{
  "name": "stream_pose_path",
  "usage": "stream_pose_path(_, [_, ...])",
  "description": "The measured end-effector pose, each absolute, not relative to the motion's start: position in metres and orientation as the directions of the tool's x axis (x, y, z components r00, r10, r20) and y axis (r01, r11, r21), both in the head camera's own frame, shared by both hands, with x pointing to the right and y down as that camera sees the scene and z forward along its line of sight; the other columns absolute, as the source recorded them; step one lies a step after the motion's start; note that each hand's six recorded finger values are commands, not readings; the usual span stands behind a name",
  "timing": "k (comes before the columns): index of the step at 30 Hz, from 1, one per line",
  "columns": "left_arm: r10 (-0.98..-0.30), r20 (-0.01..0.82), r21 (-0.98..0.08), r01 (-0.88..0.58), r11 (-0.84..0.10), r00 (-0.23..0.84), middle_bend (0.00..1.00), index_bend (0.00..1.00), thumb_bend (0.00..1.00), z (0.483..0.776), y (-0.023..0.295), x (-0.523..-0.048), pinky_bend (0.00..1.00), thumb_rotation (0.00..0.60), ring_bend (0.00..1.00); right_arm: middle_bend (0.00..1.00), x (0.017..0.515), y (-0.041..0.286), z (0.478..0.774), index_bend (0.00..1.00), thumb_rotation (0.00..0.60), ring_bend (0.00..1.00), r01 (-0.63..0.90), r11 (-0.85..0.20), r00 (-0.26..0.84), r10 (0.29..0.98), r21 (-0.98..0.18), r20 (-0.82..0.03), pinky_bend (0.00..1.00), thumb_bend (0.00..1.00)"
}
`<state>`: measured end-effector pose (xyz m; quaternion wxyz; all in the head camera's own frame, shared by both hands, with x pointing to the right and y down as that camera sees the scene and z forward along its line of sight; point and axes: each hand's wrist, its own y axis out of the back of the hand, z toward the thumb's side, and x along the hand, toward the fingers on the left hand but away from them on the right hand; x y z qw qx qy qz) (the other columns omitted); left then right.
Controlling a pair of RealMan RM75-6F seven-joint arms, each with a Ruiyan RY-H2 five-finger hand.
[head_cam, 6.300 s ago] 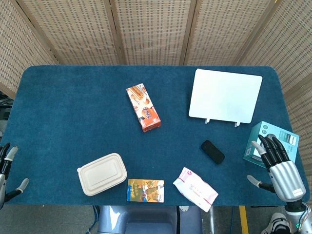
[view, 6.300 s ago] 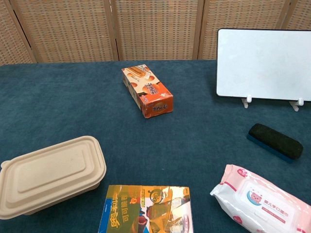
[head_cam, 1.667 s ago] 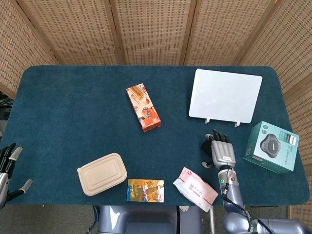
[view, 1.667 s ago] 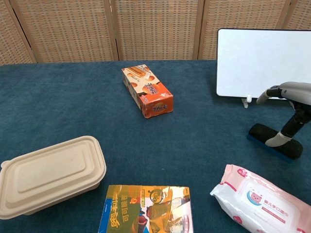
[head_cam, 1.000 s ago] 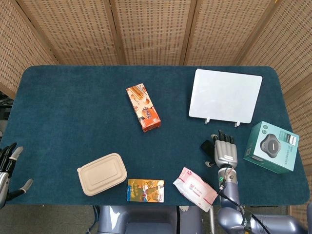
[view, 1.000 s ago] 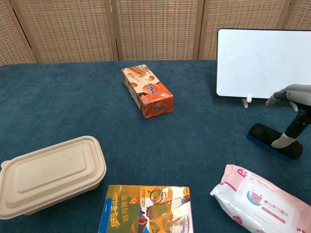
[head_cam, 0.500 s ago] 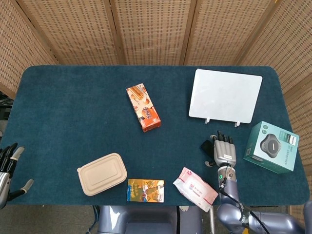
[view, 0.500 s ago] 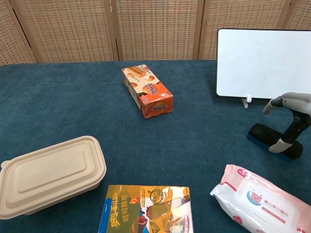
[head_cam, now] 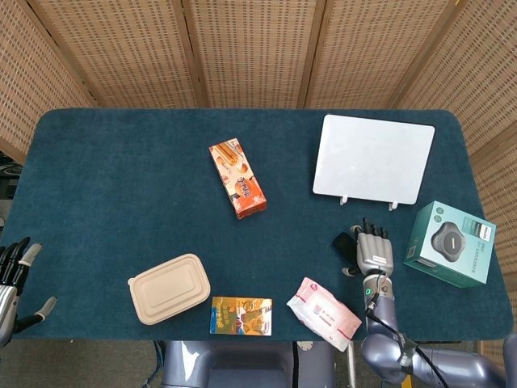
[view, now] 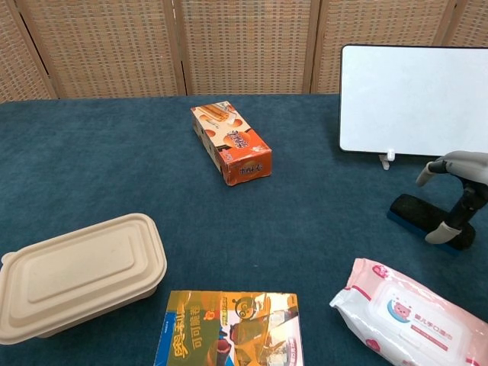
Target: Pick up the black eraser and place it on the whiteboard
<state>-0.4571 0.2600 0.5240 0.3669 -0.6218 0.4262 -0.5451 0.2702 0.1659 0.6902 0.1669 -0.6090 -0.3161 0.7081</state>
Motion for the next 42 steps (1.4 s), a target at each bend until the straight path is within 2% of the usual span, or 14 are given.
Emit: stream_pose_path(42, [-0.931, 0.362, -0.923, -0.126, -0.365, 0.043, 0.00, 0.00, 0.25, 0.525, 0.261, -0.456, 0.00, 0.600, 0.00, 0.00, 0.290, 0.170, 0.713, 0.25, 0.600, 0.00, 0.166, -0.756, -0.228, 0.595, -0.633, -0.771, 0.00, 0.13])
